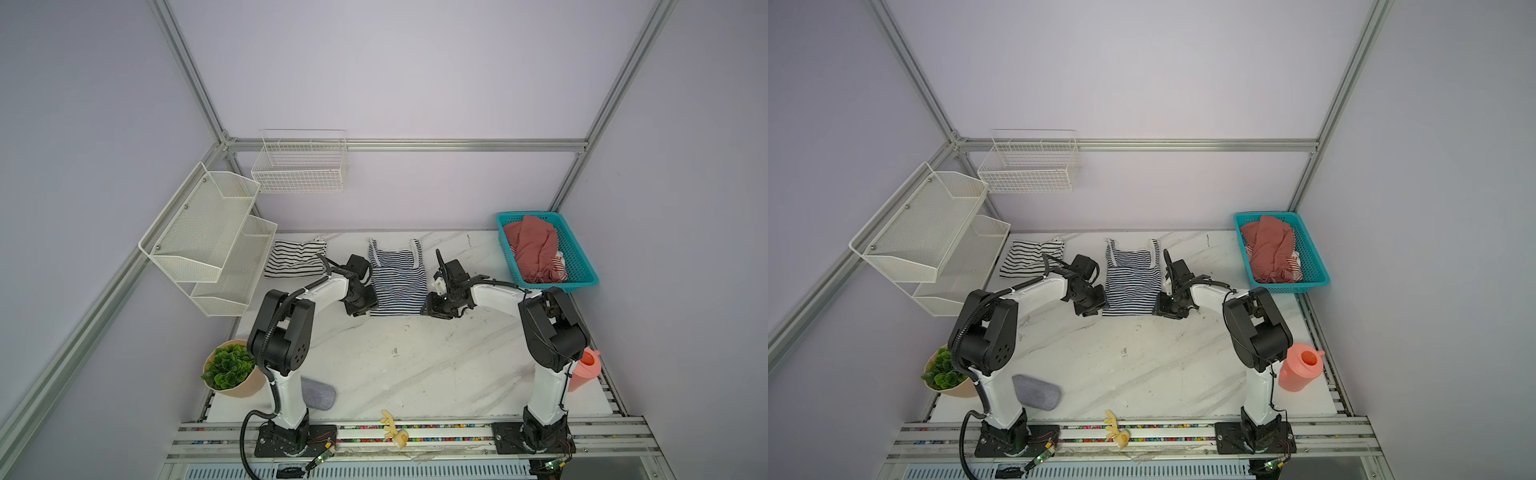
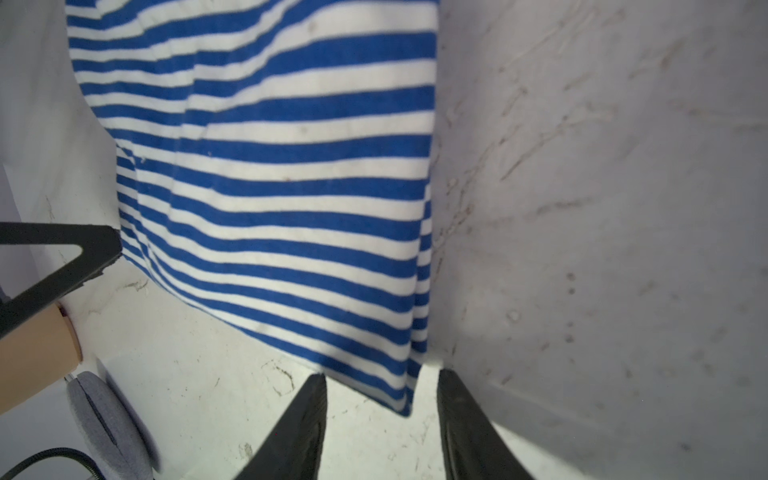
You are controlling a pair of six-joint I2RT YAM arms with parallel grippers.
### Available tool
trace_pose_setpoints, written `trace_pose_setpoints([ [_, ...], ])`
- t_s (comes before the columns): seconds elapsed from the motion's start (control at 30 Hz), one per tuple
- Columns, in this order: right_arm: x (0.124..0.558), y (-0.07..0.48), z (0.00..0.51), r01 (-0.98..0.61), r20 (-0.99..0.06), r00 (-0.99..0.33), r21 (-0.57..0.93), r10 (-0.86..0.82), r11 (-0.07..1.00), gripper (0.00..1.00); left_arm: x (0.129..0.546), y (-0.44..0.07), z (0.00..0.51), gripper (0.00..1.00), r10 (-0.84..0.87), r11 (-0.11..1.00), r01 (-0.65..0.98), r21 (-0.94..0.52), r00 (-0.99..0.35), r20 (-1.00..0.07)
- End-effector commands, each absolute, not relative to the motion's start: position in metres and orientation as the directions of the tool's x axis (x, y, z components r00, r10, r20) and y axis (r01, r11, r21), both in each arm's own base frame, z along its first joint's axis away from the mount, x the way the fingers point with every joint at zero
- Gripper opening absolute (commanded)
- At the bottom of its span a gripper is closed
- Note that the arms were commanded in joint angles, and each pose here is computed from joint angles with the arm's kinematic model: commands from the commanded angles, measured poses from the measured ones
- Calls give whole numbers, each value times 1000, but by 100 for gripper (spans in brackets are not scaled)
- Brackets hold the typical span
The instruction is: Fold and stack the tank tops
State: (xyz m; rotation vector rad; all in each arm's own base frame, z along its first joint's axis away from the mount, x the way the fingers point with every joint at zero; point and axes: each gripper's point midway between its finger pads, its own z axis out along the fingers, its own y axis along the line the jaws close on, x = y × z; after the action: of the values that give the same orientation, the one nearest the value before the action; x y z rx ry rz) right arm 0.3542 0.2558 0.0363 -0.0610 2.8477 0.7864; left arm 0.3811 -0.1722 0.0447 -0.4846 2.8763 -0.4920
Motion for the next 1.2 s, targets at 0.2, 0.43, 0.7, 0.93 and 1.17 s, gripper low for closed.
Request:
trace_pose_setpoints([
  [0.2, 357, 259, 30, -64, -175, -984, 526, 35, 848, 37, 372, -176, 31, 43, -349, 886, -298, -356, -933, -90],
  [0.43, 353, 256, 22, -55, -160, -986, 519, 34, 853, 36, 366, -175, 25, 39, -347, 886, -302, -351, -935, -71],
  [0.7, 353, 258, 20, -56, -162, -986, 527, 36, 848, 26, 363, -182, 19, 28, -343, 877, -304, -373, -938, -42],
  [0.93, 351, 256, 23, -61, -167, -985, 527, 32, 848, 0, 356, -180, 19, 0, -345, 875, -309, -373, -938, -32],
  [1.17, 325, 247, 51, -85, -213, -976, 536, 37, 840, 0, 325, -172, 36, 0, -363, 867, -320, -381, -931, -44],
])
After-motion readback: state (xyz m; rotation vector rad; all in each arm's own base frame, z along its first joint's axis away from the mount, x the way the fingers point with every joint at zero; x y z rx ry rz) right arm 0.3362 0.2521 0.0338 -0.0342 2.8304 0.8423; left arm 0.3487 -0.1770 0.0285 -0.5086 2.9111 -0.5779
